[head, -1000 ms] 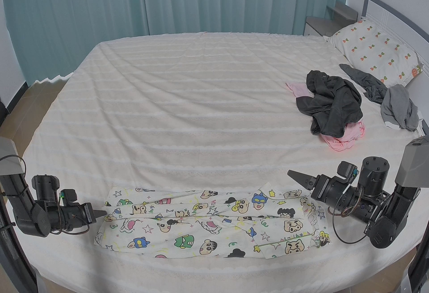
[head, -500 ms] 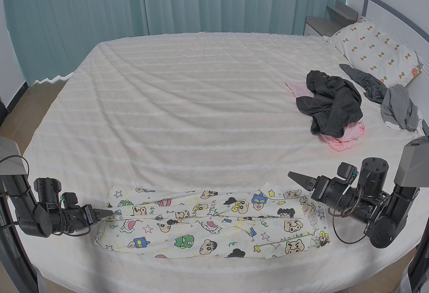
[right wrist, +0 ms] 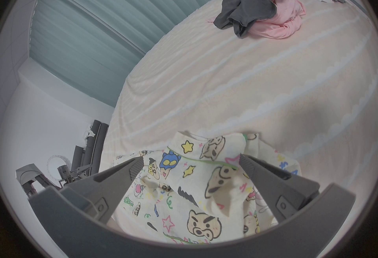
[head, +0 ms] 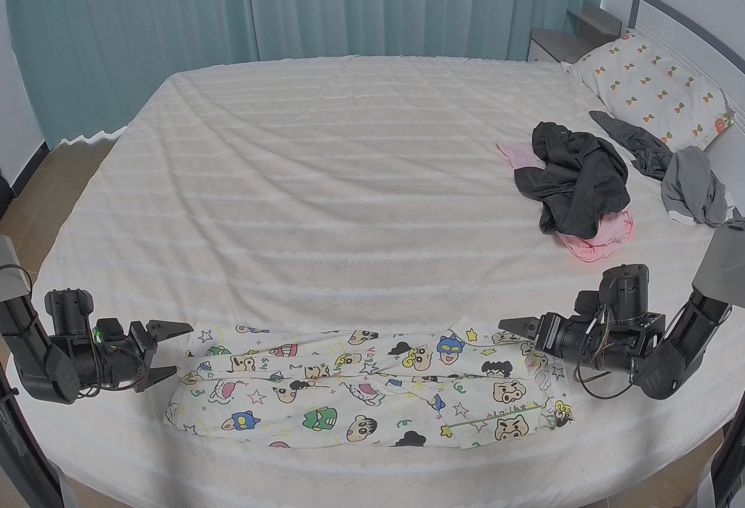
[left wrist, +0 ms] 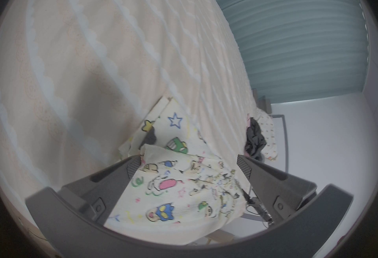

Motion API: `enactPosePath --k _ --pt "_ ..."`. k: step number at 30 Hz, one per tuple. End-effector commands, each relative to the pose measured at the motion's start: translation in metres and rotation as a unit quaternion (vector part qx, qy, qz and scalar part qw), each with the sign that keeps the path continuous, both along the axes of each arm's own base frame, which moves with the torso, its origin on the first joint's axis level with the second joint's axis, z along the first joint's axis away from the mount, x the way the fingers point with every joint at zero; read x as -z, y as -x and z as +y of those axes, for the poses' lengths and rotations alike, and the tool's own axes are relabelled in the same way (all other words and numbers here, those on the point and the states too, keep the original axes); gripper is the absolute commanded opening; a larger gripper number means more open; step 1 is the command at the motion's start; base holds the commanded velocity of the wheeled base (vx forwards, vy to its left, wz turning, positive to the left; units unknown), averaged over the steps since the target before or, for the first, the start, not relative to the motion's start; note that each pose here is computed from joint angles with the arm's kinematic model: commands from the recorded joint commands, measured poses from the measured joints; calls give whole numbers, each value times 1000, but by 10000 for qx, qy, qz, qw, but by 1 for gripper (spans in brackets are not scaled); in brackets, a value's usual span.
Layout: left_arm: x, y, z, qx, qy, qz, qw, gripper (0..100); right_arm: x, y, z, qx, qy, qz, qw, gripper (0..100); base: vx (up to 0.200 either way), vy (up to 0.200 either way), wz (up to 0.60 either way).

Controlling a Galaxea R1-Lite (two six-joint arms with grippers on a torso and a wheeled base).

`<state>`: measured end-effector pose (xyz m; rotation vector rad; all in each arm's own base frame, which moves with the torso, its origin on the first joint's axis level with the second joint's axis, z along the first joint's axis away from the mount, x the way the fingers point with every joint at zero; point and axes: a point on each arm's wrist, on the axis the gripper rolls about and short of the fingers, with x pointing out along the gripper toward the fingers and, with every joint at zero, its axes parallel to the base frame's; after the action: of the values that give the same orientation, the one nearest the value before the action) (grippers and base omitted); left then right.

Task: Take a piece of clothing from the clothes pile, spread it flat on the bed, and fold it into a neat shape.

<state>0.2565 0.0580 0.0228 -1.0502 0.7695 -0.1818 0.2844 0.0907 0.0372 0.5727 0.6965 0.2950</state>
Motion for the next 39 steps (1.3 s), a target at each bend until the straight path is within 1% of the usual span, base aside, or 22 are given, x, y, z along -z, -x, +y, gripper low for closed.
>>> enactPosePath --k 1,8,13,19,26,30,31,36,39 --pt "-19 4 -1 -4 147 -261 9996 100 -16 -8 3 5 -39 -206 9998 100 0 0 0" --pt "-14 4 -1 -3 172 -162 9997 100 -4 -8 8 -65 40 50 10000 100 0 0 0" --pt "-13 4 -1 -9 173 -138 9998 100 0 -6 5 -29 80 150 9999 100 0 0 0" --pt "-11 3 0 -42 163 -104 9998 100 5 -5 -2 287 250 220 9990 100 0 0 0" --pt "-9 3 0 -43 167 -60 9998 100 8 -15 6 194 263 161 9993 100 0 0 0" --pt "-6 3 1 -42 136 -36 9999 100 14 -23 12 115 350 275 9989 100 0 0 0" --pt "-6 3 1 -39 122 -40 9999 100 14 -24 13 77 400 325 9986 0 0 0 0" --pt "-5 5 2 -25 74 -48 10000 100 13 -27 16 24 468 406 9981 0 0 0 0" --pt "-5 5 3 -41 74 -48 10000 100 8 -25 15 -62 571 270 9980 0 0 0 0"
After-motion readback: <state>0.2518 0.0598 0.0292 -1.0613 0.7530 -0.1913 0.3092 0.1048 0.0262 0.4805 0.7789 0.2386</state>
